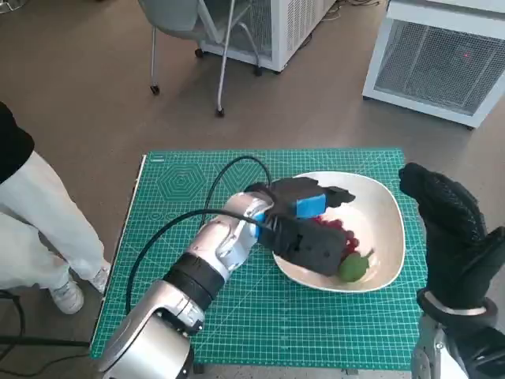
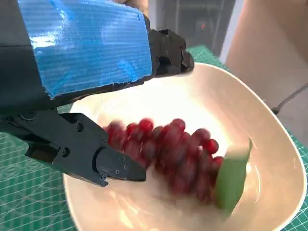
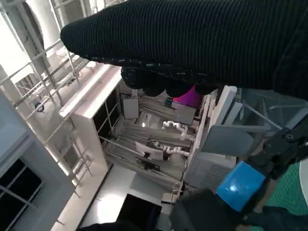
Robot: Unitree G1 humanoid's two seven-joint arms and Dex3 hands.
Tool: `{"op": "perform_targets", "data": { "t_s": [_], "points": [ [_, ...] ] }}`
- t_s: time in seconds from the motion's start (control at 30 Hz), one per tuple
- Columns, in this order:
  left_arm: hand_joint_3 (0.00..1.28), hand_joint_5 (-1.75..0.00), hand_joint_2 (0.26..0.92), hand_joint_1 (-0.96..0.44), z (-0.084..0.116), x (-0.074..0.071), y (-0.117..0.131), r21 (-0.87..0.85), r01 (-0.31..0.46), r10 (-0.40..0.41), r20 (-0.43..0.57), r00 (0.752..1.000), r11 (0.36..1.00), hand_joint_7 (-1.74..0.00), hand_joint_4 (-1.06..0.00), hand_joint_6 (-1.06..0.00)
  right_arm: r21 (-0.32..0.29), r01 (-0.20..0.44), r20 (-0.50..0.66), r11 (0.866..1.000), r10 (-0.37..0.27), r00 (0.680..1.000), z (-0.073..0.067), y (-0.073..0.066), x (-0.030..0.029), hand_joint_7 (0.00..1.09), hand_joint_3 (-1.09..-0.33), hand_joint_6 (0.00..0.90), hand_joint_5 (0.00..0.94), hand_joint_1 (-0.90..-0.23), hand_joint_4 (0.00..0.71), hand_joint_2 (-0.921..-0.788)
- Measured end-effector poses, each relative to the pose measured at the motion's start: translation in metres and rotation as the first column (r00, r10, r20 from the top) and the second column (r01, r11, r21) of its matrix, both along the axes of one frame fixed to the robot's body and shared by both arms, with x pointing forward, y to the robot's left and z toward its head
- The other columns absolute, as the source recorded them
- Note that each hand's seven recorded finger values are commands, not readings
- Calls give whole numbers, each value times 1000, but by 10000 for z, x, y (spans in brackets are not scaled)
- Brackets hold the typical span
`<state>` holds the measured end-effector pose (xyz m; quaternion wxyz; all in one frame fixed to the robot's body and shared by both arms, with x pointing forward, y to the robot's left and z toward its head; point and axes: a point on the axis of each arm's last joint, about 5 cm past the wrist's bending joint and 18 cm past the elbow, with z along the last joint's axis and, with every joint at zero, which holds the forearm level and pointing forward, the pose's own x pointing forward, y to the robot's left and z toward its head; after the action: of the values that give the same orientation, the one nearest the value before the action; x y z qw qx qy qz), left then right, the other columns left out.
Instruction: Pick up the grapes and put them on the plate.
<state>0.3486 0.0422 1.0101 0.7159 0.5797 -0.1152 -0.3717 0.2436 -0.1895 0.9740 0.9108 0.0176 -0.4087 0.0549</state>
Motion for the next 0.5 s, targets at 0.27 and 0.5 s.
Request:
{"op": "perform_targets", "data": {
  "t_s": [0.27, 0.5],
  "points": [
    [224, 1, 914, -695, -62, 5, 61, -85, 14, -12, 28, 1000, 996, -7, 1, -14, 8, -10, -1, 1000, 10, 1000, -6, 17, 27, 616, -670, 25, 1, -525, 413, -921],
    [397, 1, 920, -726, -35, 28, 206, -238, 13, -3, 44, 999, 971, -26, 1, -55, 14, -25, 0, 1000, 25, 1000, -15, 29, 39, 614, -669, 26, 1, -525, 414, -921]
  ]
}}
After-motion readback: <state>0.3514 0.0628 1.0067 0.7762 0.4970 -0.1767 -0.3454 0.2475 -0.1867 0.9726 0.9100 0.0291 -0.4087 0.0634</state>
